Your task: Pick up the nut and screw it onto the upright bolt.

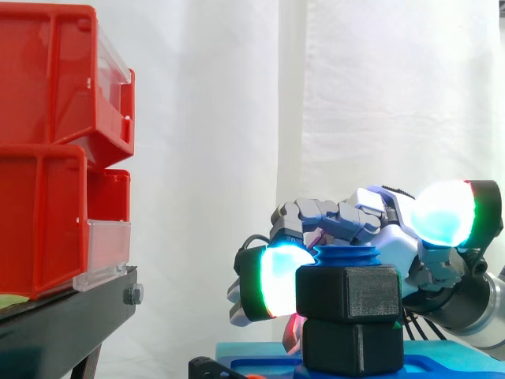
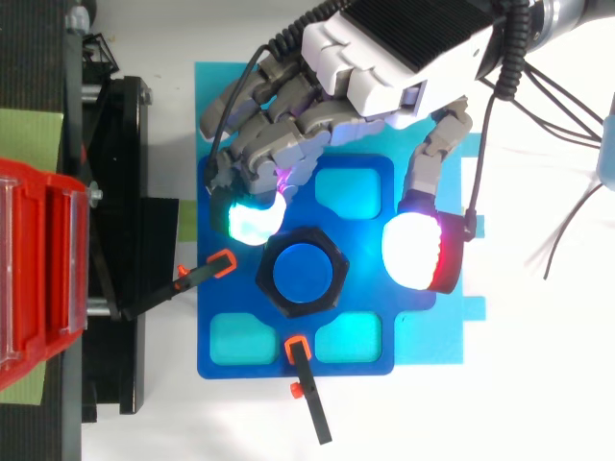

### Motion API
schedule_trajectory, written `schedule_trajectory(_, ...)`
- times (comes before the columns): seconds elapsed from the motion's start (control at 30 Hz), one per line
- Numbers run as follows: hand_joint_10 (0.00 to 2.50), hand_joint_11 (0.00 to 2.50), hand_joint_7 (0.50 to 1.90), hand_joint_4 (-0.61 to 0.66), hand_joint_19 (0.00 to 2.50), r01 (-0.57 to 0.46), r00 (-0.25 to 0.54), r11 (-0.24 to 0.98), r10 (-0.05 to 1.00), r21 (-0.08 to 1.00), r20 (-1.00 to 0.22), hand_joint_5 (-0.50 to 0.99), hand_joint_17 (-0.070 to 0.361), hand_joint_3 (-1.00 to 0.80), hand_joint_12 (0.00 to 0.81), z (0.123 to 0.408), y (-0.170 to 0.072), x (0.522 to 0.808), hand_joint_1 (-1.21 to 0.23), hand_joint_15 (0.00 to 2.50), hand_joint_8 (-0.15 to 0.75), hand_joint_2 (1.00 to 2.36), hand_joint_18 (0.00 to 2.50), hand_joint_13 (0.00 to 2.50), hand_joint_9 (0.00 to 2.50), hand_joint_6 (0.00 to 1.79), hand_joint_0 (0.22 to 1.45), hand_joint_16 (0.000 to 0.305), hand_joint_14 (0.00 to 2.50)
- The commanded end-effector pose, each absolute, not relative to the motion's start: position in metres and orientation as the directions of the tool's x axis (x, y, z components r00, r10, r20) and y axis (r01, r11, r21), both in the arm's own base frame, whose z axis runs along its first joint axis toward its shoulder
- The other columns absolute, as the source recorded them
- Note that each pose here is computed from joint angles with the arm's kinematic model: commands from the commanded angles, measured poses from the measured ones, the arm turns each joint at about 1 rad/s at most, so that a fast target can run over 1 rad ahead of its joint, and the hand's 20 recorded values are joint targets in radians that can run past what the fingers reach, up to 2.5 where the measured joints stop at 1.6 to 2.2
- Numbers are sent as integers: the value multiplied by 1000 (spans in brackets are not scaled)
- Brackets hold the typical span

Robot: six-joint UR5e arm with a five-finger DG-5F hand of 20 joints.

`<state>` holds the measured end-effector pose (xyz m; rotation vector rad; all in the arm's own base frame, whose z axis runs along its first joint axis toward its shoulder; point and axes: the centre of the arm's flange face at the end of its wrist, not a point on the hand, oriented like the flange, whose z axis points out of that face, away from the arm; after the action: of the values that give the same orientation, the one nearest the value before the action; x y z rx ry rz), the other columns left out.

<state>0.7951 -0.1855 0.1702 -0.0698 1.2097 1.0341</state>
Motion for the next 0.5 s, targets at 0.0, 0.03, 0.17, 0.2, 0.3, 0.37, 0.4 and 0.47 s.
schedule_trajectory(0.0,2,90,1197,127,206,-683,-19,568,615,459,-788,-7,87,-500,317,171,-186,795,-202,70,293,1000,507,715,1100,715,446,39,2)
schedule_trajectory(0.03,3,85,1196,127,205,-682,-20,568,616,461,-787,-7,87,-500,315,170,-187,795,-202,76,293,1000,508,715,1102,715,445,39,3)
schedule_trajectory(0.17,3,100,1171,124,209,-682,-21,567,617,463,-787,-7,85,-500,312,170,-187,795,-203,87,291,1000,524,737,1137,723,446,38,3)
schedule_trajectory(0.2,3,97,1164,116,216,-682,-21,567,617,463,-787,-6,85,-500,311,170,-187,795,-202,88,293,1000,527,737,1143,725,447,38,3)
schedule_trajectory(0.3,2,109,1149,115,220,-681,-20,568,617,463,-787,-4,85,-500,303,170,-189,794,-203,102,290,1000,554,769,1179,731,448,38,4)
schedule_trajectory(0.37,5,104,1150,114,219,-681,-21,567,616,462,-787,-4,84,-500,300,170,-189,794,-203,100,285,1000,563,777,1182,732,449,38,3)
schedule_trajectory(0.4,4,112,1152,107,221,-681,-21,568,616,462,-788,-4,84,-500,300,170,-190,794,-204,101,287,1000,571,779,1186,733,451,37,3)
schedule_trajectory(0.47,3,113,1149,116,229,-683,-23,567,614,461,-789,-4,84,-500,295,170,-189,794,-206,107,285,1000,583,794,1206,734,451,37,4)
